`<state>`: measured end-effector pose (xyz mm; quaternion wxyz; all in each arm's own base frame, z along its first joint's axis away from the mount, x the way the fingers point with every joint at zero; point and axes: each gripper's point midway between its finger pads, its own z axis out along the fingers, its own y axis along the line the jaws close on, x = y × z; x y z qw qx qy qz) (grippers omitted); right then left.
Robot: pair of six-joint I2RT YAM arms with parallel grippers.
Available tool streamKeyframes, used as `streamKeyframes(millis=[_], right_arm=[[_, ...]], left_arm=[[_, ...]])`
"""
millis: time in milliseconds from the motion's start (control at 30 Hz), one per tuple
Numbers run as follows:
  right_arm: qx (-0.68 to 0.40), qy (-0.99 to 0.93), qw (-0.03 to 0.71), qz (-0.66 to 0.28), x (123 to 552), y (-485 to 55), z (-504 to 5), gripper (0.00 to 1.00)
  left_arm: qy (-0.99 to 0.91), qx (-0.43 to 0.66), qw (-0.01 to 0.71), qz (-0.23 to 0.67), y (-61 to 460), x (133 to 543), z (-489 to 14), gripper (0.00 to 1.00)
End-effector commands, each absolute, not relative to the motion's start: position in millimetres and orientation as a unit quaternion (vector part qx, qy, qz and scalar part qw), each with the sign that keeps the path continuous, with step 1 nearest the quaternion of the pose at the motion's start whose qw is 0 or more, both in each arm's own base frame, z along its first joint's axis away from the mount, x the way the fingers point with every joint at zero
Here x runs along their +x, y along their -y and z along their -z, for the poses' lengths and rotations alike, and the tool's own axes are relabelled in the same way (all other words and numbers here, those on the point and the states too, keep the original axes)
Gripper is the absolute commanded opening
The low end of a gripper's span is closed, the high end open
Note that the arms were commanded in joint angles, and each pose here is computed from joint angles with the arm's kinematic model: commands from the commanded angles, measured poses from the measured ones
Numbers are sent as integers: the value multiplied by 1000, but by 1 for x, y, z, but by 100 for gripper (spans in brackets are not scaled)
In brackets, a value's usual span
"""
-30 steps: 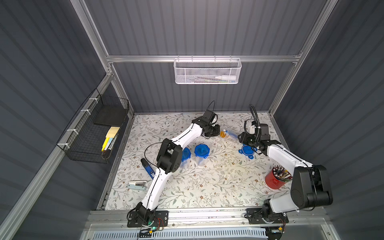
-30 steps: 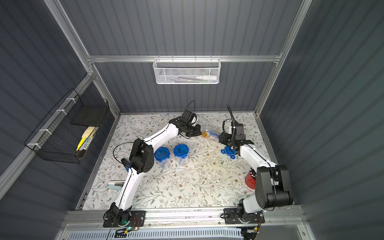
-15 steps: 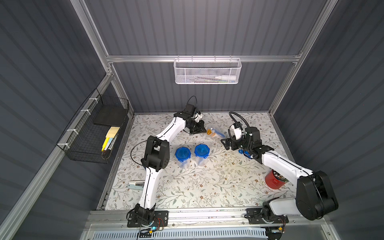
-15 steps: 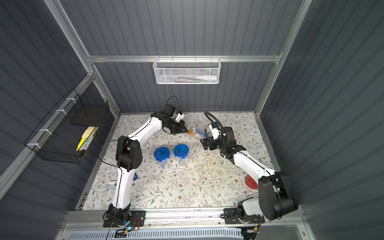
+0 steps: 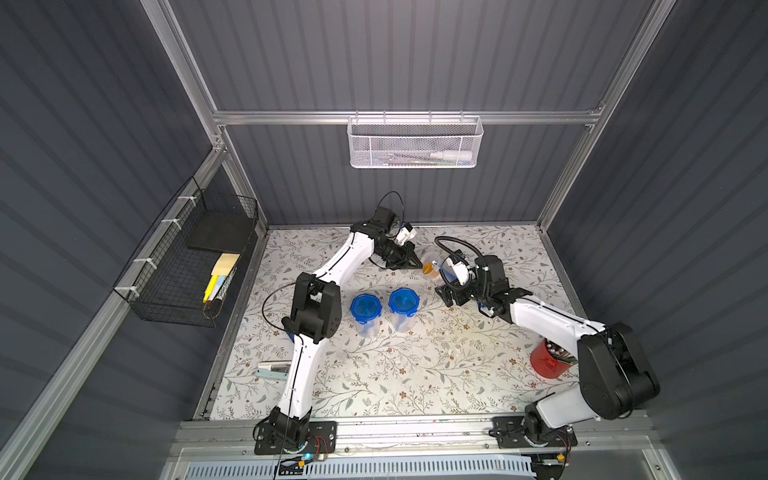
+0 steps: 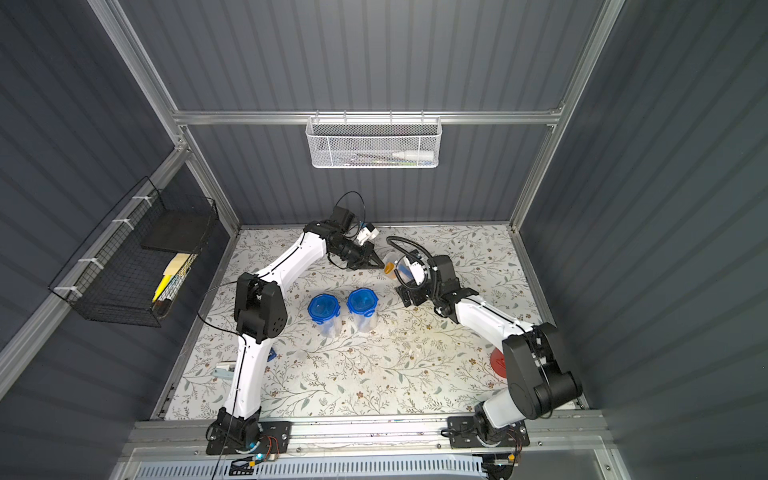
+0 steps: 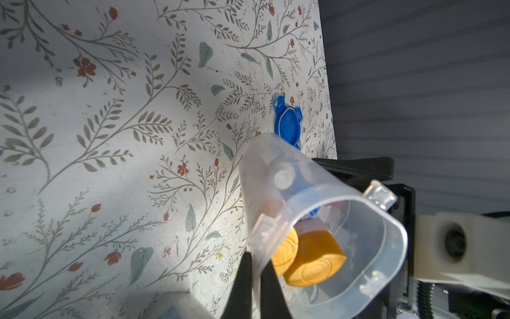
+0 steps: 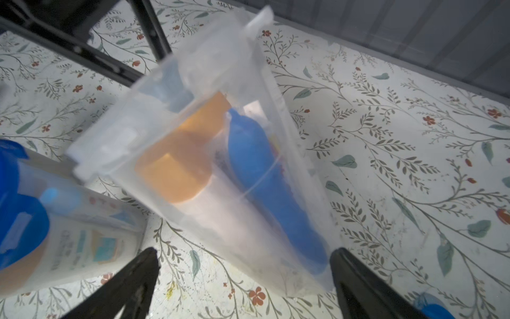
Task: Take out toiletry kits
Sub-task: 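Pick up the container from the center of the board, then pour the toiletry kits out of the container.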
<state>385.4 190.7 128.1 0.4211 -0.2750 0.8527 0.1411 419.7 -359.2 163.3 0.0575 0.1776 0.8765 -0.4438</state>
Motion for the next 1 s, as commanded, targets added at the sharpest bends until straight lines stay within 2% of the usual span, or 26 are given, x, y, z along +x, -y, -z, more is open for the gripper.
streamKeyframes(millis=[0, 400, 600, 667, 833, 900, 967], right_arm=[[-298, -848, 418, -130, 387, -195, -125, 99], [-268, -856, 424, -126, 372, -194, -129, 99], [-281, -861, 407, -117, 375, -195, -124, 99], [-270, -869, 402, -99, 382, -190, -121, 99], [-270, -893, 351, -84, 385, -188, -107, 99], [-272, -898, 335, -83, 385, -188, -103, 99], [-271, -901, 328, -79, 385, -187, -101, 99]], left_arm=[[-845, 208, 41, 490, 368, 411, -177, 0], [-864, 193, -15, 465, 362, 416, -112, 0], [-891, 180, -33, 416, 346, 420, -81, 0], [-901, 174, -35, 396, 339, 422, -73, 10], [-911, 150, -25, 383, 328, 434, -69, 56], [-914, 141, -19, 380, 323, 440, -71, 66], [-916, 132, -9, 379, 319, 446, -76, 72]])
